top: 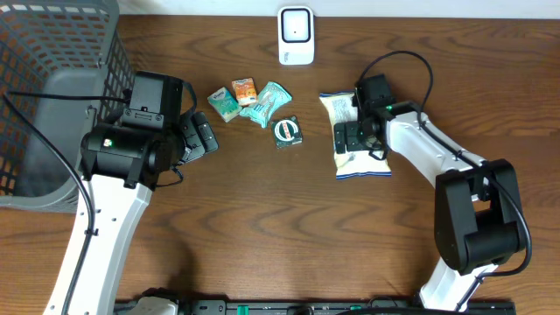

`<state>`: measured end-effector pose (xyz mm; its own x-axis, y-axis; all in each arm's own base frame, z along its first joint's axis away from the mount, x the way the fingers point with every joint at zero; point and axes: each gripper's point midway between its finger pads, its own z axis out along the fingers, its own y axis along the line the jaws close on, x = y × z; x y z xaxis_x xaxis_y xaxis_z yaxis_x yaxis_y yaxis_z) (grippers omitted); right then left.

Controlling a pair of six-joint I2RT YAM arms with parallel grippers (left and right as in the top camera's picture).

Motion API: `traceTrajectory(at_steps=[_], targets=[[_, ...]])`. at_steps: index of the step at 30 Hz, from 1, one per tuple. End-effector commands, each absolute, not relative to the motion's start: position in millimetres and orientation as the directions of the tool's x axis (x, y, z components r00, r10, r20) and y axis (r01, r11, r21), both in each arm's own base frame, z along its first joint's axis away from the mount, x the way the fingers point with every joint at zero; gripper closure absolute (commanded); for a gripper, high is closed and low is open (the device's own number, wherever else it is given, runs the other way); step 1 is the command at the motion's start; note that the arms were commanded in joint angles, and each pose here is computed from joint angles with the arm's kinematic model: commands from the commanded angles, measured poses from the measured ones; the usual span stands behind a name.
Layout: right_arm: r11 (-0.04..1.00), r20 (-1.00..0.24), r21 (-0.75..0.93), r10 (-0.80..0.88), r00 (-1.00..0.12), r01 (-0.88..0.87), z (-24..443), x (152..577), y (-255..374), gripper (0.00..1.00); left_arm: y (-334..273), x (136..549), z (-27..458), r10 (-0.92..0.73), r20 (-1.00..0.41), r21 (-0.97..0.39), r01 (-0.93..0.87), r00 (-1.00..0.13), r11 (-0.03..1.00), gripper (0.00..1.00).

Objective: Scan the item barcode

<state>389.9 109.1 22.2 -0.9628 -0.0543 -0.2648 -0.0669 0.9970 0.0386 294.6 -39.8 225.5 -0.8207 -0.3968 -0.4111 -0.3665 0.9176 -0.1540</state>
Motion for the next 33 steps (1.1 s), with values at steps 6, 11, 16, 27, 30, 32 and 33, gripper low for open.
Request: traceTrajectory(at_steps=[6, 11, 16, 27, 30, 32, 33], targets=[[0.999, -0.356, -0.017, -0.036, -0.934, -0.032, 85, 424, 107, 0.01, -37, 294, 227, -0.402, -0.418, -0.149, -0.375, -0.815, 0.915, 0.02], [0.999, -0.363, -0.014, -0.035, -0.931, -0.032, 84, 426, 108, 0.51, -37, 294, 227, -0.402, -0.418, -0.149, -0.375, -0.815, 0.915, 0.02], [1.0, -0.334, -0.012, -0.019, -0.942, -0.015, 66, 415, 107, 0.72, -37, 294, 227, -0.402, -0.418, -0.149, -0.375, -0.815, 0.915, 0.02], [0.998, -0.302, 0.06, -0.012, -0.953, -0.032, 6, 385, 113, 0.19, -37, 294, 227, -0.402, -0.418, -0.149, -0.375, -0.815, 0.915, 0.02], [0.998, -0.295, 0.058, -0.013, -0.955, -0.031, 5, 383, 113, 0.01, -37, 294, 227, -0.402, -0.418, -0.149, -0.375, -0.815, 0.915, 0.02], [0.998, -0.3, 0.061, -0.012, -0.954, -0.032, 9, 385, 113, 0.01, -37, 294, 227, -0.402, -0.418, -0.149, -0.375, -0.815, 0.915, 0.02], [0.998, -0.304, 0.061, -0.012, -0.953, -0.032, 12, 386, 113, 0.01, -37, 294, 227, -0.402, -0.418, -0.149, -0.375, -0.815, 0.915, 0.02]])
